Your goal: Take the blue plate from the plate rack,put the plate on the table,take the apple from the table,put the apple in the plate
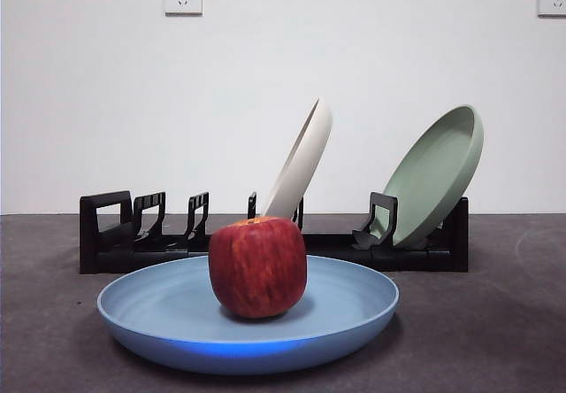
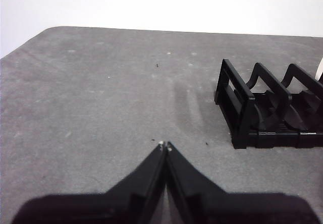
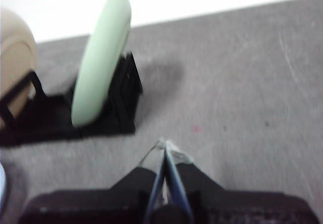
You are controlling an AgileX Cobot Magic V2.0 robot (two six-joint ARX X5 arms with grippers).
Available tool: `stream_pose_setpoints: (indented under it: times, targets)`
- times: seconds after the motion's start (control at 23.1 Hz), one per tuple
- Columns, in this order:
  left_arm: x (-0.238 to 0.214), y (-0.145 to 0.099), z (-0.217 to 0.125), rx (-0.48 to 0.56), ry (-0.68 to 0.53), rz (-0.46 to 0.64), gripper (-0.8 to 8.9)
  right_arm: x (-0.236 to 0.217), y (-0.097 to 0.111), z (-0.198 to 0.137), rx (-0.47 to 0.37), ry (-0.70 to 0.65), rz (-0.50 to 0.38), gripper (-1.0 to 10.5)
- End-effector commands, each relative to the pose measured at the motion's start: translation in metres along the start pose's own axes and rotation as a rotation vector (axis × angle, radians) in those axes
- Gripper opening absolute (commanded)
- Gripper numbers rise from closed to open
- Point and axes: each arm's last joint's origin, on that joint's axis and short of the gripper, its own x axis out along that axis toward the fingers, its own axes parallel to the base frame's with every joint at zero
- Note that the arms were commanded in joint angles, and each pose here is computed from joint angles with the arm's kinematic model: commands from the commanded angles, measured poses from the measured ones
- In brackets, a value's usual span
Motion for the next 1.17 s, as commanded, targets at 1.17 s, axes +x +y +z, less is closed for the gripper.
stream_pose_setpoints:
  times: [1.17]
  targets:
    - [0.0014,0.0004,-0.0042,0.003,0.008,0.000,-0.02,0.0005,-0.0013,-0.0083,-0.005,-0.054,0.005,-0.1]
